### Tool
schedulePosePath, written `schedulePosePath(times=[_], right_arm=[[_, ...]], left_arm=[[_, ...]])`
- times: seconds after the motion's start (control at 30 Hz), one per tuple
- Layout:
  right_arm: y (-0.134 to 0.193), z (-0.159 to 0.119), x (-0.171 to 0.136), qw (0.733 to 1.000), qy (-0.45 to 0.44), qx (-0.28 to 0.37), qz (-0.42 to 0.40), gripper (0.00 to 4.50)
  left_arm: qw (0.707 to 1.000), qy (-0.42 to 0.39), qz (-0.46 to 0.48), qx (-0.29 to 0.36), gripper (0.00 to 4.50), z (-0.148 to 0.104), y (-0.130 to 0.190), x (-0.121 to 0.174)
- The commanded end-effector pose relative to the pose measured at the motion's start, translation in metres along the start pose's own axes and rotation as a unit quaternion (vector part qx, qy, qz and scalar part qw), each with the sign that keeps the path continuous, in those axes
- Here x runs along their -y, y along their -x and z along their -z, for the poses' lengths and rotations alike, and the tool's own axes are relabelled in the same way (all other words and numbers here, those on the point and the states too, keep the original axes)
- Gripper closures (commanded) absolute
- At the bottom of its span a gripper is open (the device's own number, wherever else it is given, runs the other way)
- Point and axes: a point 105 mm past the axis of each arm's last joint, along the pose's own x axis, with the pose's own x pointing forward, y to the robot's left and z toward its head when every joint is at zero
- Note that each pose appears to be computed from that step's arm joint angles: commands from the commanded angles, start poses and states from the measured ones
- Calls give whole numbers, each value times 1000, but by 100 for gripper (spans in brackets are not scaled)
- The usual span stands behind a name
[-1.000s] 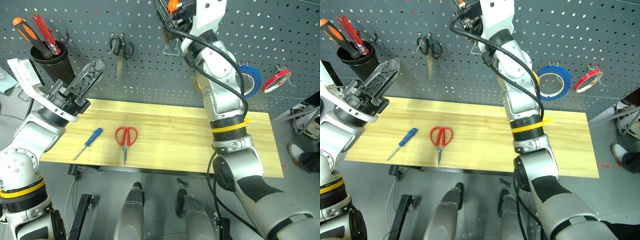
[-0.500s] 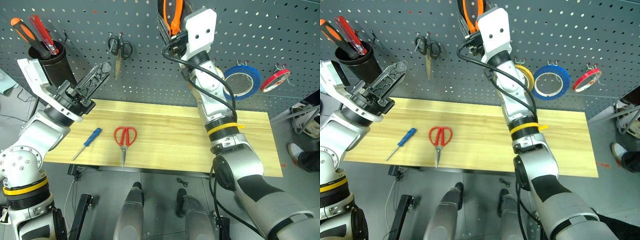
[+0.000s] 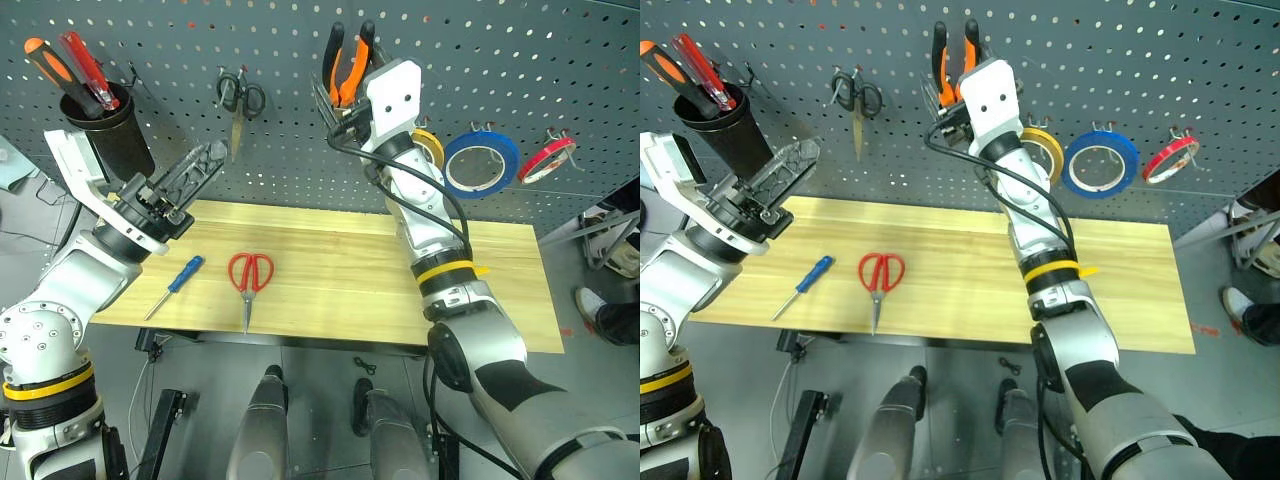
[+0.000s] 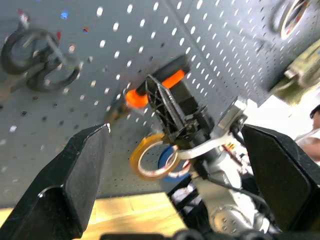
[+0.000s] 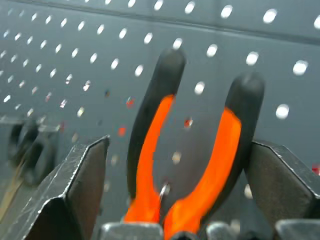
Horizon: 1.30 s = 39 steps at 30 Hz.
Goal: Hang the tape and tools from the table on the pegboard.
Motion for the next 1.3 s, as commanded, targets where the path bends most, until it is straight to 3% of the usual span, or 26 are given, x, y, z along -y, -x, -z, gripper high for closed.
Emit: schedulePosePath(times=[0.03,0.13,0.27,0.4,0.53,0.63,0.97,1.17,1.3], right_arm=[[10,-18,1,999,-6,8,-37,4],[34,-18,9,996,-41,-38,-65,4],[62,-24,3,988,-66,-80,-117,4],[111,-11,-45,931,-168,-164,-280,4],[137,-8,-67,891,-174,-171,-384,4],[148,0,-76,865,-171,-182,-435,4],[143,-7,-85,849,-169,-173,-470,4],[146,-7,-79,851,-160,-187,-464,4],[144,-8,-77,861,-168,-193,-440,4]], left_arm=[[995,-60,-49,-60,0,21,14,-11],[972,-122,-150,-132,0,57,40,-38],[936,-153,-269,-167,0,92,68,-64],[899,-168,-352,-201,0,125,90,-78],[872,-166,-391,-244,0,156,103,-86],[869,-156,-392,-260,0,173,97,-89],[863,-158,-383,-288,0,200,69,-98],[834,-161,-424,-314,0,207,72,-108],[841,-144,-398,-336,0,220,71,-101]])
